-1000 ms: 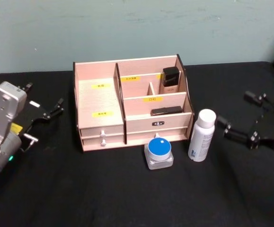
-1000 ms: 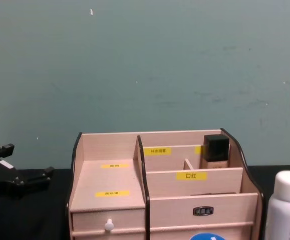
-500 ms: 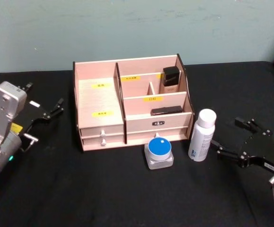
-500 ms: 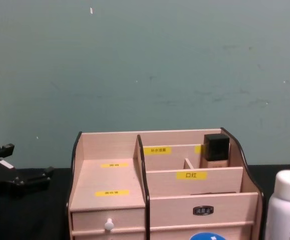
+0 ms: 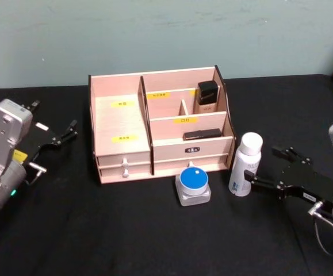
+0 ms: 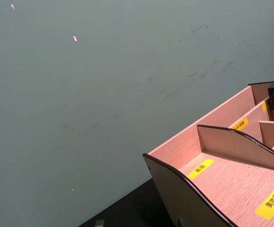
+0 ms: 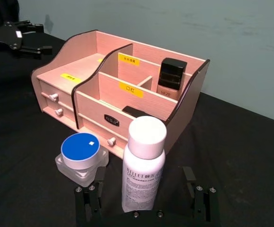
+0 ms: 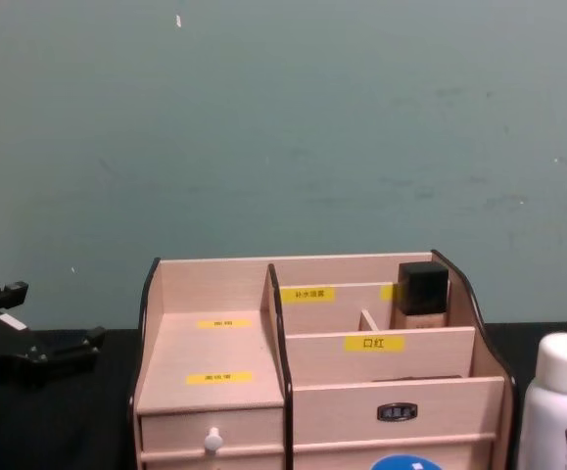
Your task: Pick up the facial cleanser and watermelon frost from the table and place them into the tiered storage box.
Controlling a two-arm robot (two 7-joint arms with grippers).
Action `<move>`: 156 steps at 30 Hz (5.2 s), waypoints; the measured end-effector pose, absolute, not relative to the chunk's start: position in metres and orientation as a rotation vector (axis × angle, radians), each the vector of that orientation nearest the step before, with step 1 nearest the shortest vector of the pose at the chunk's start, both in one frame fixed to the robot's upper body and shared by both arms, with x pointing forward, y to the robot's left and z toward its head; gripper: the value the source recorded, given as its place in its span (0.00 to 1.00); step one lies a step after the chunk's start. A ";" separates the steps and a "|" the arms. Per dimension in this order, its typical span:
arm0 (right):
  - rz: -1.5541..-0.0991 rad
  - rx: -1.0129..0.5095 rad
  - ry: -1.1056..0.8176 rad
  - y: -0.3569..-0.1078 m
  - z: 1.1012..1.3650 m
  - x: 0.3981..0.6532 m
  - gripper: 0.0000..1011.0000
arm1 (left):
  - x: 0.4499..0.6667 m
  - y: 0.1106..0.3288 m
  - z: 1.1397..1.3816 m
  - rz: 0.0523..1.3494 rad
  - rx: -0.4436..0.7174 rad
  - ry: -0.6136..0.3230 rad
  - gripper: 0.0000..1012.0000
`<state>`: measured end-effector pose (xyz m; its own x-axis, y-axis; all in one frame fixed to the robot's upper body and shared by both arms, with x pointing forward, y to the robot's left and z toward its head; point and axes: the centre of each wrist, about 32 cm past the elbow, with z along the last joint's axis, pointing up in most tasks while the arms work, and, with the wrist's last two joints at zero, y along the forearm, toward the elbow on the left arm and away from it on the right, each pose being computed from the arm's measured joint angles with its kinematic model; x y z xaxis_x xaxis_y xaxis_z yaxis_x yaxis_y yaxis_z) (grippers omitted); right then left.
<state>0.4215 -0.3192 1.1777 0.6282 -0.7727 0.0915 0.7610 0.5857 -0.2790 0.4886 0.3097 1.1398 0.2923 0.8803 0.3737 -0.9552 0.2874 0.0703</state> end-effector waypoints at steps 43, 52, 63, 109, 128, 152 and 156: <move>-0.837 -0.278 0.040 -0.306 1.155 0.473 0.99 | 0.489 0.310 1.140 1.248 0.304 -0.285 1.00; -0.838 -0.280 0.038 -0.306 1.154 0.473 0.99 | 0.489 0.310 1.140 1.248 0.305 -0.285 1.00; -0.840 -0.278 0.040 -0.306 1.155 0.473 0.85 | 0.489 0.310 1.140 1.248 0.304 -0.285 1.00; -0.817 -0.242 -0.007 -0.308 1.193 0.460 0.59 | 0.489 0.310 1.140 1.248 0.304 -0.285 1.00; -0.731 -0.171 -0.092 -0.268 1.236 0.502 0.59 | 0.489 0.310 1.140 1.248 0.305 -0.285 1.00; -0.724 -0.124 -0.097 -0.215 1.241 0.582 0.59 | 0.489 0.310 1.140 1.248 0.304 -0.285 1.00; -0.726 -0.133 -0.093 -0.210 1.239 0.589 0.59 | 0.489 0.310 1.140 1.248 0.304 -0.285 1.00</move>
<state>0.5891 -0.2101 1.2387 0.7440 -0.6552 0.1311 0.6670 0.7398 -0.0883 0.4886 0.3097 1.1398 0.2923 0.8803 0.3737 -0.9553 0.2873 0.0703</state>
